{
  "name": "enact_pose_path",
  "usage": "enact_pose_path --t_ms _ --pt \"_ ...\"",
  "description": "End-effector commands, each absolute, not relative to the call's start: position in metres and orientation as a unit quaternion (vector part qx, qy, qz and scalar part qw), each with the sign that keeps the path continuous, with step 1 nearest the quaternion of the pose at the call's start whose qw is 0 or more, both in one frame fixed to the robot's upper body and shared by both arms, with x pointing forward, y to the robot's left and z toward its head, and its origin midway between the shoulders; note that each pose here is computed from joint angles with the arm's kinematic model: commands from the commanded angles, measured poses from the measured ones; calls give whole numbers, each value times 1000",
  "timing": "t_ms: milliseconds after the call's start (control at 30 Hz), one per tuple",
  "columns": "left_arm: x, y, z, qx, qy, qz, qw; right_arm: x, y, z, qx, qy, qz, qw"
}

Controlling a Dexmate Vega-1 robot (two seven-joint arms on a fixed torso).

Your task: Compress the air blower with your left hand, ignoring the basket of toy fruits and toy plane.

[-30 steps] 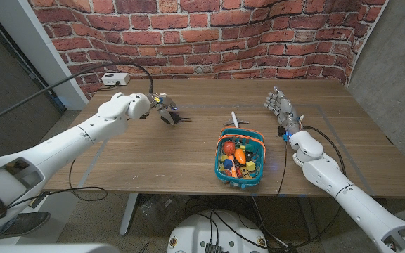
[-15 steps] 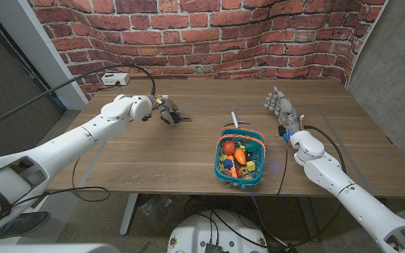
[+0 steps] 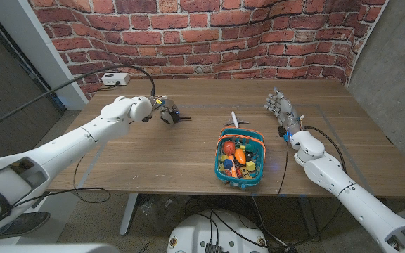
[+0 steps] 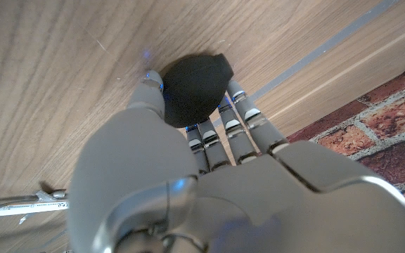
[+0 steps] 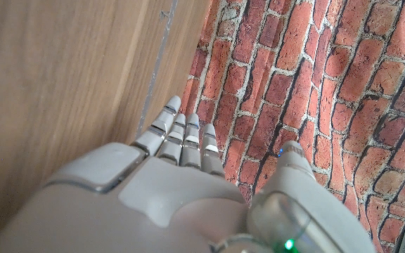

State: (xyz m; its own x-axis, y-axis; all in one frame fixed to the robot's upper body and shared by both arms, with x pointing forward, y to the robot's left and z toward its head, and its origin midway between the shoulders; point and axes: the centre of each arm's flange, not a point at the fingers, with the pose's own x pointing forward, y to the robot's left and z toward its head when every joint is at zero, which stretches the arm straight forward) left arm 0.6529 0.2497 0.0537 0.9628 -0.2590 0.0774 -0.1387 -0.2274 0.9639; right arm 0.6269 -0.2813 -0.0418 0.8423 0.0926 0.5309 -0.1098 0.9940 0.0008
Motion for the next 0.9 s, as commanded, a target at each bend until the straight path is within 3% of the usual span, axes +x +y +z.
enact_pose_path --t_ms 33,900 --pt "653 251 49 776 -129 -50 615 629 -279 -44 14 -271 56 961" --pt "648 250 51 756 -152 -44 635 630 -280 -45 14 -270 59 961"
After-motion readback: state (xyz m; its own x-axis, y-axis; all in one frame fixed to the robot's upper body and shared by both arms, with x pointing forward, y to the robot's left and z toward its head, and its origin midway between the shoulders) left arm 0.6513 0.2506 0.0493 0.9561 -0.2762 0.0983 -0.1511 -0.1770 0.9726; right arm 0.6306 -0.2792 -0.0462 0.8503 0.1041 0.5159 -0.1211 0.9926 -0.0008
